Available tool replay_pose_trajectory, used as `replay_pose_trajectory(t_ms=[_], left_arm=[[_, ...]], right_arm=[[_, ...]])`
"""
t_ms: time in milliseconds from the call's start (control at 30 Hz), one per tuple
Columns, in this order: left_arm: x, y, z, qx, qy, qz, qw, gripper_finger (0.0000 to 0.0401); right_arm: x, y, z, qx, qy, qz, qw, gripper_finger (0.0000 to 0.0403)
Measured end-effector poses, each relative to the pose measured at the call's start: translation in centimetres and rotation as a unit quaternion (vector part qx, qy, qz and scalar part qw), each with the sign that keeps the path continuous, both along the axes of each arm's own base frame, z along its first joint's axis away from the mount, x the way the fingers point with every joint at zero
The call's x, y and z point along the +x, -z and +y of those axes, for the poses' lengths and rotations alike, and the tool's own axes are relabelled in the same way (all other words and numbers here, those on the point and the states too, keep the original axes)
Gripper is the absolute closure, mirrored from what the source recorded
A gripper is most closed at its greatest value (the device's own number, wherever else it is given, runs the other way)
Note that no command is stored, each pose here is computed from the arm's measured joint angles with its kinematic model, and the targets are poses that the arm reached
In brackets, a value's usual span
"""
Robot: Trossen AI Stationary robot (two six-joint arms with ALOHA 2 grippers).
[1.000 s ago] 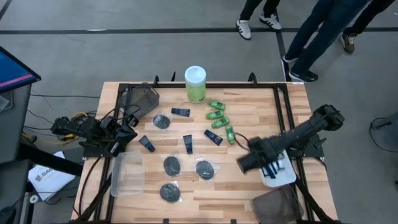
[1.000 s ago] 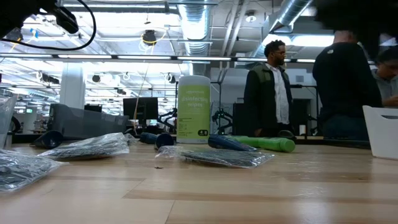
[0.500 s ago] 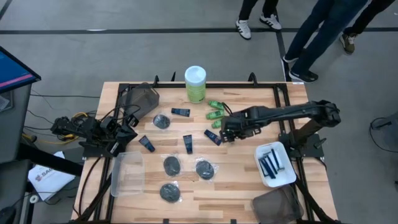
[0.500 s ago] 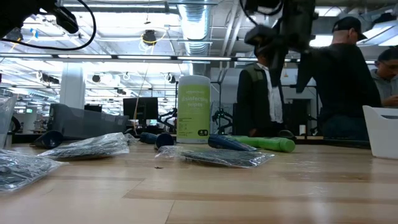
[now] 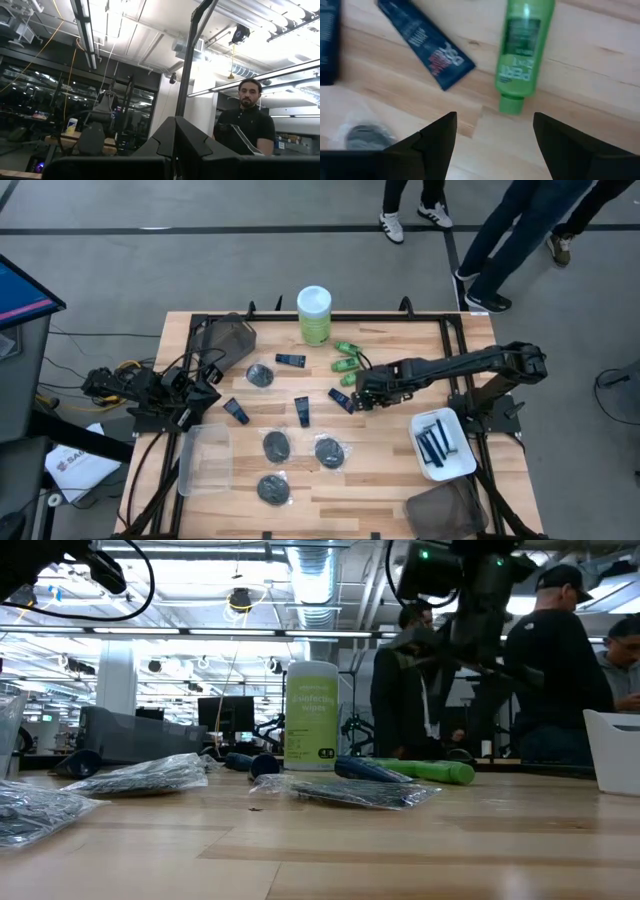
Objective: Pick & Place Travel size toiletries
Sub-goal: Put the green shampoo into the bottom black bin
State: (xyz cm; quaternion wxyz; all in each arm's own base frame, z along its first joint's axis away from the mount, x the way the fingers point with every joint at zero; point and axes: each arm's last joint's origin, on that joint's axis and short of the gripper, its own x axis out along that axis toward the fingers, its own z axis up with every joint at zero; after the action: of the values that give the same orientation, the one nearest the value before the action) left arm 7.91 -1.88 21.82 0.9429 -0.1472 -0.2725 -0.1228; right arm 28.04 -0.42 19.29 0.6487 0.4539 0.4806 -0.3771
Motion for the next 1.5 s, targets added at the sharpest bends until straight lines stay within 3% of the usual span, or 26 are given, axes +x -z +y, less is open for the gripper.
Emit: replay_pose_trajectory(t_ms=[233, 567, 967, 1133, 1200, 1333, 1500], left_arm=[[0.0, 0.0, 0.0, 0.000, 0.000, 0.000, 1.000, 0.0398], [0.0, -0.1, 0.0, 0.000, 0.002, -0.004, 1.000, 0.0398], [0.0, -0.1, 0.0, -0.001, 0.001, -0.004, 1.000, 0.0398], [0.0, -0.1, 0.0, -0.001, 0.000, -0.004, 1.000, 0.0398], [0.0, -0.1, 0.0, -0.001, 0.000, -0.003, 1.000, 0.0398], [0.0, -0.1, 0.0, -0.001, 0.001, -0.004, 1.000, 0.0398], [0.0, -0.1, 0.0, -0.001, 0.001, -0.004, 1.000, 0.0398]], right_arm=[[0.5, 2.4, 0.0, -0.003, -0.023, 0.038, 0.999, 0.0148], [3.3, 5.8, 0.1, -0.004, -0.066, 0.089, 0.994, 0.0151], [3.9, 6.1, -0.2, 0.009, -0.047, 0.104, 0.993, 0.0278], [4.1, 5.0, 0.4, 0.033, -0.090, 0.100, 0.990, 0.0291], [4.6, 3.1, 1.0, 0.034, -0.128, 0.076, 0.988, 0.0285], [5.3, -1.5, 1.4, -0.021, -0.271, 0.020, 0.962, 0.0268], [5.9, -2.9, 0.5, -0.119, -0.441, 0.040, 0.889, 0.0232]])
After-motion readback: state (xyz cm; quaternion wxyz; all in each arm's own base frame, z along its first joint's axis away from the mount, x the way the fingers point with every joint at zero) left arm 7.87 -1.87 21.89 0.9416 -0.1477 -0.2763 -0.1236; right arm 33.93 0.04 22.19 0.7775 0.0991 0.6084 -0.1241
